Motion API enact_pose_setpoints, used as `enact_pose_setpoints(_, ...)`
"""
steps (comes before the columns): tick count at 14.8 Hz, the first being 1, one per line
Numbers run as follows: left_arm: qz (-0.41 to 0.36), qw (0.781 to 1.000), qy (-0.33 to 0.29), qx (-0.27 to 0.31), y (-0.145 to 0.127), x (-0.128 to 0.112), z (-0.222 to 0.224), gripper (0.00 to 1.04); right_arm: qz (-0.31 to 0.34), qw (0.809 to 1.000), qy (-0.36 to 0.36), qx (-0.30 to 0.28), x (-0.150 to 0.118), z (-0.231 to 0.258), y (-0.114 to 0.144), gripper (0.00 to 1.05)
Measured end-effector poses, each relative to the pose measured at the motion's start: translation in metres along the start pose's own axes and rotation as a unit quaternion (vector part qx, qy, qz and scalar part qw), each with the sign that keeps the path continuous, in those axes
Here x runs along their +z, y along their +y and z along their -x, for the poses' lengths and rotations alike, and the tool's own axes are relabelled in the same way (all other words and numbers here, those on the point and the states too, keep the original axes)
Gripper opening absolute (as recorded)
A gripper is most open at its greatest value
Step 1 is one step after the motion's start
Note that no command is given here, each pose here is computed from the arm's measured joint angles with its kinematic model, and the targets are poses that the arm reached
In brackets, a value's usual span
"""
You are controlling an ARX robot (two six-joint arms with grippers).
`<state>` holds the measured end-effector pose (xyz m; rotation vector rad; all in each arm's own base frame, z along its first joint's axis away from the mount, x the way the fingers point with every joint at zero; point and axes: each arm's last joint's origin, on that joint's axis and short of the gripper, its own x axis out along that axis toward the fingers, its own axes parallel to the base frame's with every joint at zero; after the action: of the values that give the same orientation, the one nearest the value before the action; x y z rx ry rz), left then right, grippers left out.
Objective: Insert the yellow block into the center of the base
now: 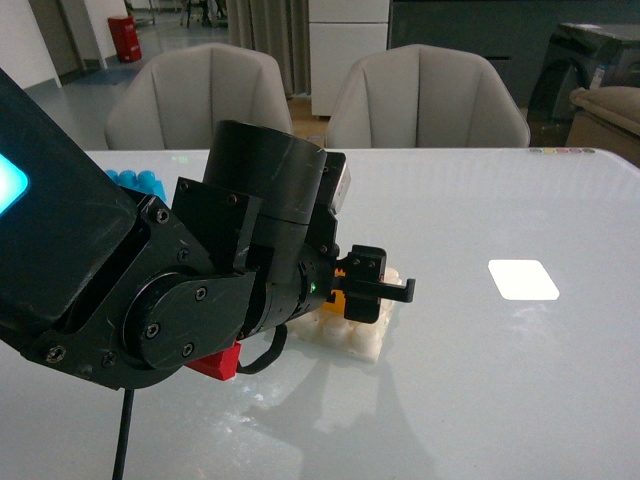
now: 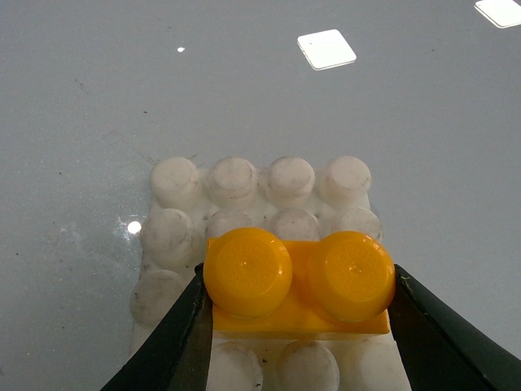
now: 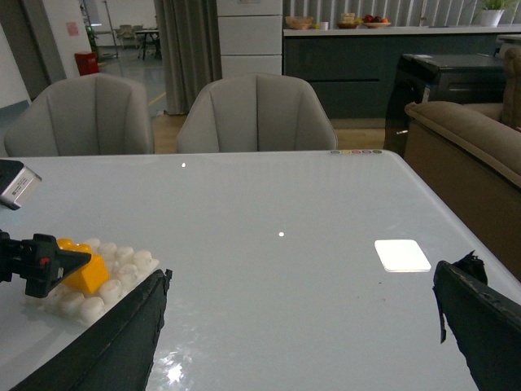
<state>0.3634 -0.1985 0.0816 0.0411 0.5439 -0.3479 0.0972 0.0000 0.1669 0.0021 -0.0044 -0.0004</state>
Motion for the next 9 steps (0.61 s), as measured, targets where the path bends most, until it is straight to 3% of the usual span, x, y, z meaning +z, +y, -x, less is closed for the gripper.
enact_pose_setpoints(9, 0.002, 1.0, 0.02, -0.005, 0.0053, -0.008, -0.0035, 0.54, 0.0, 1.0, 0.0, 0.0, 0.0, 0.0, 0.0, 0.98)
